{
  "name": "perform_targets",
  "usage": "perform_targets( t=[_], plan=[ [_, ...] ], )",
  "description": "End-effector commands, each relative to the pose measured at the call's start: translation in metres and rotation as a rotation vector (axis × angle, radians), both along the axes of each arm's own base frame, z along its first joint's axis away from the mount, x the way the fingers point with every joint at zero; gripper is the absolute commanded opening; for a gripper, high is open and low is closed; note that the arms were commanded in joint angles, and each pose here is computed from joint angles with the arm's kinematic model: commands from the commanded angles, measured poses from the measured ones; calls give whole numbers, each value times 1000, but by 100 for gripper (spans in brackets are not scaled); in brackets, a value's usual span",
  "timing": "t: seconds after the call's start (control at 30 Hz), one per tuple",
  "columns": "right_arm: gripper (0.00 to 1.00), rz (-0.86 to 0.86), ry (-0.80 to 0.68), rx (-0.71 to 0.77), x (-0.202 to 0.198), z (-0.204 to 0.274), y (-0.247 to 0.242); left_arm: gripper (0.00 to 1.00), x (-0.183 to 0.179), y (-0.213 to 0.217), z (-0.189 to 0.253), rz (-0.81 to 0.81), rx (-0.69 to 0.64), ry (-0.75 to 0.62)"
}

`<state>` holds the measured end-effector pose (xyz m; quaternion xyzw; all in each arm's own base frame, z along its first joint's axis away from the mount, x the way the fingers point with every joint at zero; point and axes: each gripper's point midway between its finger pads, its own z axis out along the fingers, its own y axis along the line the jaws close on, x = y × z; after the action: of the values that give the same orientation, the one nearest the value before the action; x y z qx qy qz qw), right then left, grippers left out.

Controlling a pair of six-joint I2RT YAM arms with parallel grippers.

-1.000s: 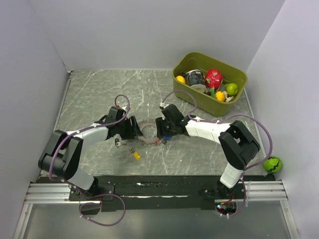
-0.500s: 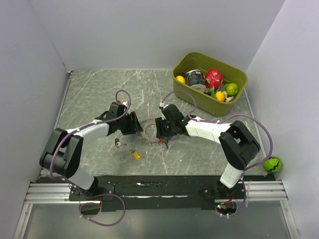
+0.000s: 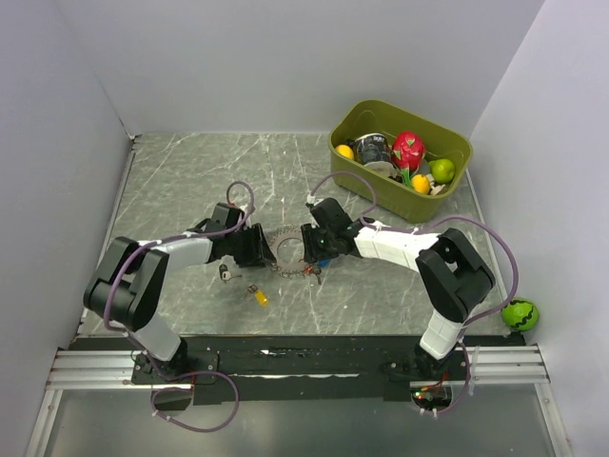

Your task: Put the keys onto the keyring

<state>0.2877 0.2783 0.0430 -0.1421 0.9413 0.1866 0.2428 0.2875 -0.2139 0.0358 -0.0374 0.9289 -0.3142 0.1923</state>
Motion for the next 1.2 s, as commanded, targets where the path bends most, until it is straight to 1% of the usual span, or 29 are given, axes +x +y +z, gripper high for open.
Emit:
perform_targets(
  t=[0.0,0.03,0.07,0.1,0.13,0.17,0.23,0.3,0.4,0.5,0.53,0.57,0.63,0.73,0.83,0.97,1.07,1.17],
  plan=[
    [43,22,6,29,1,4,7,50,5,-14,-4,-38,-43,5],
    [40,28,14,33,-1,3,8,48,8,-15,-4,-42,-41,2],
    [34,32,22,35,-5,1,8,47,13,-17,-2,-45,-42,-9],
    [32,40,28,47,-8,2,9,46,16,-17,-6,-54,-33,-9],
    [28,45,29,57,-11,2,13,41,18,-18,-8,-58,-29,-8],
    [27,49,39,60,-16,-1,14,39,27,-21,-4,-60,-28,-25],
    [25,59,56,70,-22,-3,19,36,30,-21,-9,-66,-10,-12],
    [25,80,69,70,-33,-6,26,35,39,-24,-4,-72,-11,-29],
    [25,101,75,104,-43,-2,36,40,46,-22,6,-63,5,-61],
    [27,91,47,124,-43,9,37,53,50,-8,11,-17,79,-92],
    [29,93,35,125,-43,12,37,60,48,-3,12,-5,100,-93],
    [29,81,17,116,-40,14,33,63,49,3,12,13,128,-101],
    [31,87,-28,125,-38,25,31,67,47,6,23,20,130,-131],
    [32,69,-94,114,-30,38,23,67,37,-2,37,-12,63,-155],
    [32,15,-137,95,-17,42,9,64,25,-16,47,-50,-19,-152],
    [31,-68,-127,60,7,30,-14,60,10,-45,55,-113,-72,-145],
    [31,-112,-85,37,18,13,-27,56,4,-60,56,-140,-100,-126],
    [31,-112,-47,10,19,-6,-31,52,1,-70,56,-157,-146,-98]
  ],
)
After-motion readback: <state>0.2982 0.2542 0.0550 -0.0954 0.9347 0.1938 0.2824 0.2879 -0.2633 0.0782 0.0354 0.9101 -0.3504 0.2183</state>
